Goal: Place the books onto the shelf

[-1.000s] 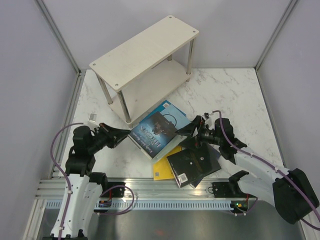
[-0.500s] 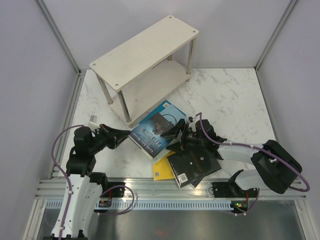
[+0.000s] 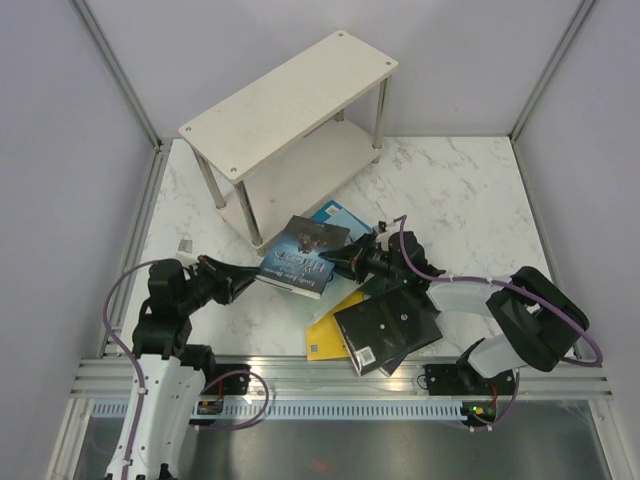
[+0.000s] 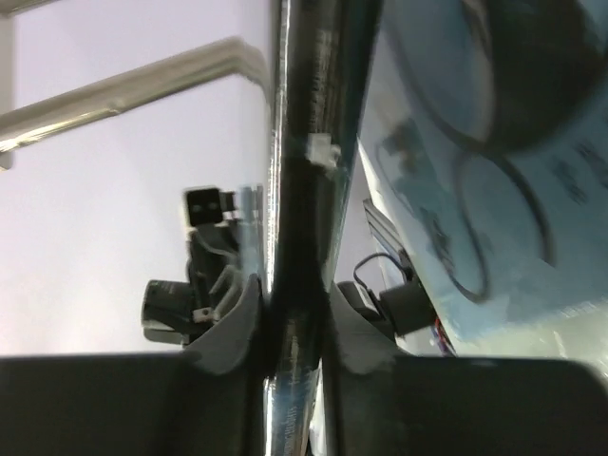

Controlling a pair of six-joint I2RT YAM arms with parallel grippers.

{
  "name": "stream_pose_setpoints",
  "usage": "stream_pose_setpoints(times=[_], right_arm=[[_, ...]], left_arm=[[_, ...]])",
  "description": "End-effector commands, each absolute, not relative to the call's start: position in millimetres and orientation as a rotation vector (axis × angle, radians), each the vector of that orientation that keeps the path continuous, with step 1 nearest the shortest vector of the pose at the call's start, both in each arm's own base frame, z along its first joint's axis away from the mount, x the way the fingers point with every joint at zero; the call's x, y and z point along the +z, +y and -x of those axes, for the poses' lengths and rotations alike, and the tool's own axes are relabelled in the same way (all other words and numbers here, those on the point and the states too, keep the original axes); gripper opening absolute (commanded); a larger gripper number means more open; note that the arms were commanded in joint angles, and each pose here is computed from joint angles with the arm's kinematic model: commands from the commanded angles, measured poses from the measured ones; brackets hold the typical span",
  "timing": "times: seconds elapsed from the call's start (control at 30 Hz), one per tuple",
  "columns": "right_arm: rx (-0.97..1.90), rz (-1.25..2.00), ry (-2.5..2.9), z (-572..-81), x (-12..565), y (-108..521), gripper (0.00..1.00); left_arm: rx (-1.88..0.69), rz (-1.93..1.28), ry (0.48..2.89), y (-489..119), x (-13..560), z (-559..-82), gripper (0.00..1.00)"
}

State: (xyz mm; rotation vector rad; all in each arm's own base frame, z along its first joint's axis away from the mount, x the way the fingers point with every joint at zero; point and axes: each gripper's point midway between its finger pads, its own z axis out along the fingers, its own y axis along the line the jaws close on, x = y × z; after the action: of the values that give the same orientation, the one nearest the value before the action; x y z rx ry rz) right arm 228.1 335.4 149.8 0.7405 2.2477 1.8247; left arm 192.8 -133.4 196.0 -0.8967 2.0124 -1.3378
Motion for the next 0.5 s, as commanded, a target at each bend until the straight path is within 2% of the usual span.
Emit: stream_pose_setpoints(times=[0.0, 0.03, 0.17, 0.23, 0.37, 0.43, 0.47], right_arm=[[1.977, -0.544, 2.084, -232.3, 205.5, 352.3, 0.07], [1.968, -0.534, 2.097, -232.1, 205.3, 353.3, 0.00], [1.937, -0.421, 2.082, -237.0, 232.4, 357.5, 0.00], [1.834, -0.349, 2.126, -236.8, 235.1, 353.8, 0.00], [1.693, -0.200, 2.084, -249.9, 279.8, 343.3, 0.00], [1.636, -0.165, 2.066, -251.2, 293.2, 331.6, 0.00], [1.613, -0.177, 2.025, -260.5, 307.8, 321.2, 0.00]], left_arm=[[-1.450, 0.816, 1.965, -143.3, 223.1, -188.9, 0.02], [-1.455, 0.804, 1.966, -144.1, 224.9, -187.9, 0.02], [-1.449, 0.733, 1.980, -146.2, 233.1, -186.9, 0.02], [-1.434, 0.685, 1.988, -146.7, 240.1, -187.8, 0.02], [-1.403, 0.604, 1.986, -146.8, 256.2, -190.5, 0.10], [-1.392, 0.549, 1.969, -147.1, 270.3, -191.2, 0.24], [-1.388, 0.543, 1.974, -147.2, 272.1, -193.1, 0.40]])
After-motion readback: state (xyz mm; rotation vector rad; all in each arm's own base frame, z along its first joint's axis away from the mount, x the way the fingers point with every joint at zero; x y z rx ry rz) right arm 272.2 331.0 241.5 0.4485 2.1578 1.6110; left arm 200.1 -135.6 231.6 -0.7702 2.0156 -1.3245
